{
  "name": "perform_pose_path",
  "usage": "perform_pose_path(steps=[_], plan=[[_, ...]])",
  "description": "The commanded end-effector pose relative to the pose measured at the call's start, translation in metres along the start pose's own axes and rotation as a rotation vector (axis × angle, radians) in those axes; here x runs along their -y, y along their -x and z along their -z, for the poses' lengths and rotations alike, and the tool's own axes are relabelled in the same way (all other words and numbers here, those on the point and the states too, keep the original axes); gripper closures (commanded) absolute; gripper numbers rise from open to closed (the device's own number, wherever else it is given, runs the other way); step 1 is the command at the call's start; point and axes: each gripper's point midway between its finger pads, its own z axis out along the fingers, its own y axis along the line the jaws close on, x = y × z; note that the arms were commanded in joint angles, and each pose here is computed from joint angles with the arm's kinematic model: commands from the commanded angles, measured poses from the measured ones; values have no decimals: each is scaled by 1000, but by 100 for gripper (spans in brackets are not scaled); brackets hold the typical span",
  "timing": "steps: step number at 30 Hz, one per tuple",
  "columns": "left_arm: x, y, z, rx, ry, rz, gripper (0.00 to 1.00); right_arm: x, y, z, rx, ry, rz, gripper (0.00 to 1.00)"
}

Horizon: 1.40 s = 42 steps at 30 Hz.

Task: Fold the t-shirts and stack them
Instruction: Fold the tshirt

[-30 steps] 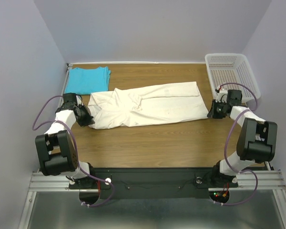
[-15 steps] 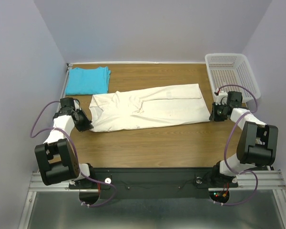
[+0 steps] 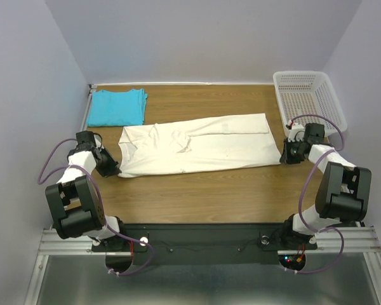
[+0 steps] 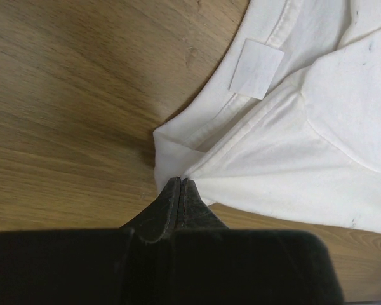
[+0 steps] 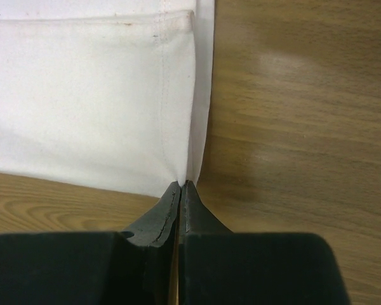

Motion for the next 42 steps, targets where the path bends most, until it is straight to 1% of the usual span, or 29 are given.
perform_pose_path(steps=[1, 5, 10, 12, 15, 16, 17, 18, 19, 21, 25, 27, 28, 29, 30, 31, 32, 34, 35, 36, 37, 38, 39, 40, 42], plan=[[-7, 18, 14, 71, 33, 17, 100, 9, -4, 14, 9, -31, 55, 99], [-7, 12, 14, 58, 22, 13, 100, -9, -14, 21, -13, 64, 114, 99], [-7, -1, 2, 3, 0, 20, 100, -15, -26, 22, -43, 94, 141, 99], [-7, 0, 2, 4, -2, 20, 100, -14, -32, 22, -60, 93, 146, 99], [-6, 4, 6, 24, 3, 19, 100, -15, -37, 24, -77, 94, 159, 100], [-7, 9, 9, 42, 12, 18, 100, -15, -39, 24, -82, 95, 163, 99], [-5, 16, 17, 85, 11, 21, 100, -15, -42, 26, -92, 97, 173, 99], [-5, 16, 17, 87, 11, 25, 100, -16, -43, 27, -96, 97, 178, 99], [-3, 21, 23, 120, 9, 24, 100, -16, -45, 28, -104, 98, 185, 100], [-3, 19, 26, 124, 7, 32, 100, -16, -51, 33, -122, 95, 207, 99], [-5, 3, 24, 90, -4, 41, 100, -16, -57, 42, -126, 74, 237, 99], [-3, 4, 27, 102, -14, 44, 100, -16, -61, 45, -136, 67, 248, 99], [-2, 4, 28, 102, -19, 45, 100, -15, -61, 45, -135, 66, 252, 98], [-1, 4, 28, 99, -25, 48, 100, -16, -62, 46, -136, 68, 257, 94], [0, 4, 27, 93, -29, 47, 98, -17, -64, 46, -142, 71, 256, 89], [1, 3, 26, 77, -27, 46, 89, -17, -64, 47, -140, 72, 258, 78], [0, 1, 24, 68, -26, 48, 83, -17, -64, 47, -142, 73, 259, 72], [0, -2, 24, 51, -27, 45, 74, -14, -60, 50, -139, 56, 264, 59], [-1, -2, 26, 57, -24, 43, 66, -12, -58, 53, -137, 38, 265, 52], [-1, -1, 29, 71, -23, 41, 58, -9, -50, 58, -114, 16, 273, 49], [-1, 5, 37, 110, -14, 39, 48, -7, -45, 61, -100, -3, 271, 42], [0, 10, 43, 139, -14, 37, 44, -6, -39, 65, -84, -14, 274, 40], [2, 19, 51, 182, -14, 28, 37, -6, -26, 73, -43, -30, 284, 38], [5, 25, 62, 233, -21, 18, 33, -6, -19, 77, -23, -37, 286, 35], [12, 40, 80, 315, -33, -3, 30, -13, -9, 83, 13, -9, 282, 34]])
